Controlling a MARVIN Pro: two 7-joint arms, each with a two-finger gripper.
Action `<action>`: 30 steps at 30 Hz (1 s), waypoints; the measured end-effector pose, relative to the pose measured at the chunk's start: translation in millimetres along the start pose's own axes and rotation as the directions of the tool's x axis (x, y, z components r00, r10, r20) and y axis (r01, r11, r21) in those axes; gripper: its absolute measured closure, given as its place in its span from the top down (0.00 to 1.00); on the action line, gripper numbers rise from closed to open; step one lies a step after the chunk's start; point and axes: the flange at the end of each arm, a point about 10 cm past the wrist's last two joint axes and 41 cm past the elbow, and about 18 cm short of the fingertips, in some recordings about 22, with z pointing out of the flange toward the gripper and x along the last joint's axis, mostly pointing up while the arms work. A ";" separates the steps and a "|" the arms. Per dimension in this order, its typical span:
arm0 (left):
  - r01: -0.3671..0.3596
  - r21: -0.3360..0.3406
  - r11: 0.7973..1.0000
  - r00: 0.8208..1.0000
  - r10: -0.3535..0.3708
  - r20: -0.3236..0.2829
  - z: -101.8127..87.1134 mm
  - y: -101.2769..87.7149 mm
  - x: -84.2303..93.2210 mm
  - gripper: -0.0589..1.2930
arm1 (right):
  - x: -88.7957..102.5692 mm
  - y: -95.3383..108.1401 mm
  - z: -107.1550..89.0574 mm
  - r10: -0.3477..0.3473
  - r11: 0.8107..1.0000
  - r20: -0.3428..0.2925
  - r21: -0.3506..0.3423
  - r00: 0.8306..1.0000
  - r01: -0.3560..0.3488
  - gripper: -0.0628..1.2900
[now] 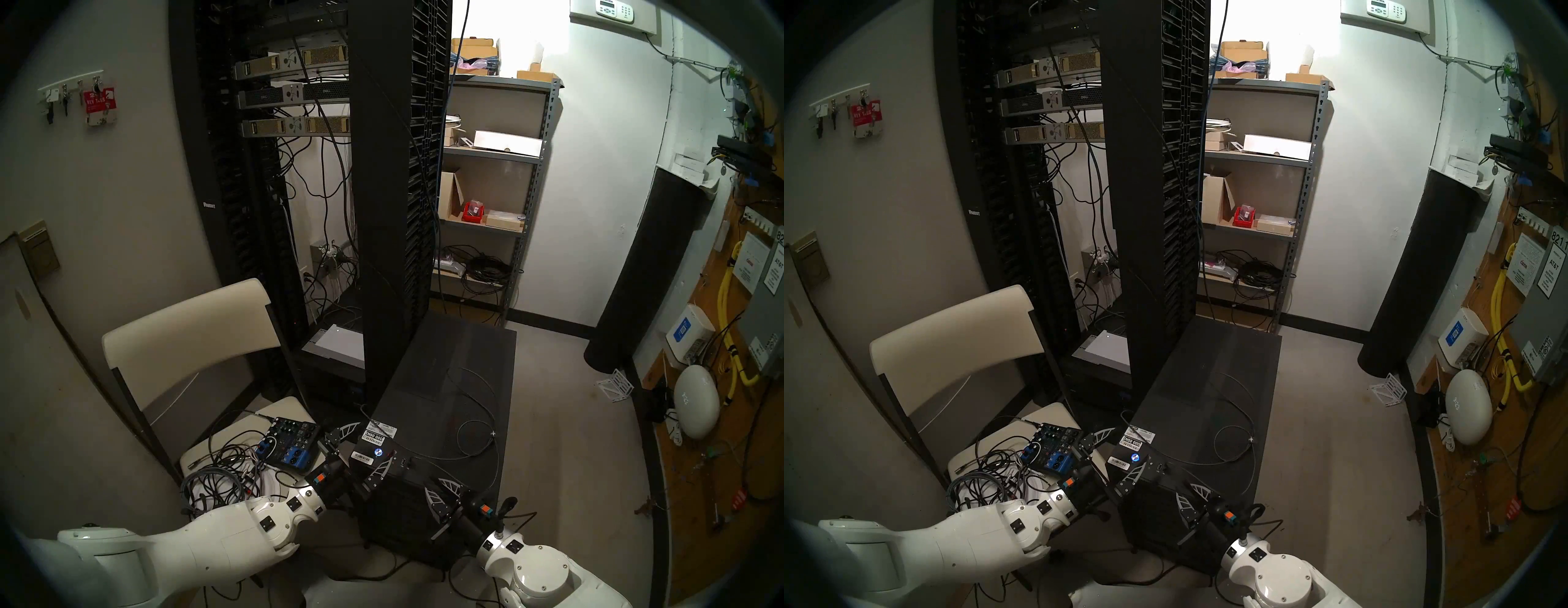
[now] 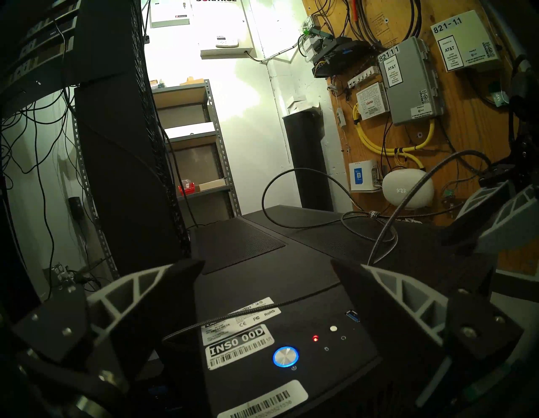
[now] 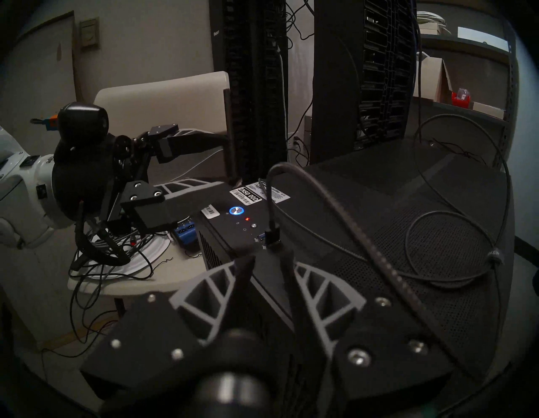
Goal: Insert the cable into the workstation's USB slot
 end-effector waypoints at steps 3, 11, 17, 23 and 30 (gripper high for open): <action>0.000 -0.003 1.000 1.000 0.000 0.000 0.4 0.4 0.2 0.95 | -0.1 2.8 -1.7 -0.001 1.000 0.001 -0.010 1.000 0.001 0.36; -0.001 -0.014 1.000 1.000 0.001 -0.004 2.3 2.4 2.0 0.95 | -1.0 9.3 -8.2 0.002 0.999 0.006 -0.038 1.000 -0.001 0.36; 0.000 -0.008 1.000 1.000 0.000 0.002 4.9 3.9 4.0 0.95 | -1.4 9.6 -11.3 0.005 0.999 0.008 -0.032 1.000 -0.005 0.42; -0.002 0.001 1.000 1.000 0.002 0.019 5.1 3.0 4.2 0.95 | 0.2 7.8 -13.2 0.005 1.000 0.008 -0.012 1.000 -0.005 0.74; -0.005 0.005 1.000 1.000 0.004 0.026 3.9 1.4 4.1 0.95 | 1.8 6.4 -15.4 0.005 1.000 0.014 0.001 1.000 -0.005 0.94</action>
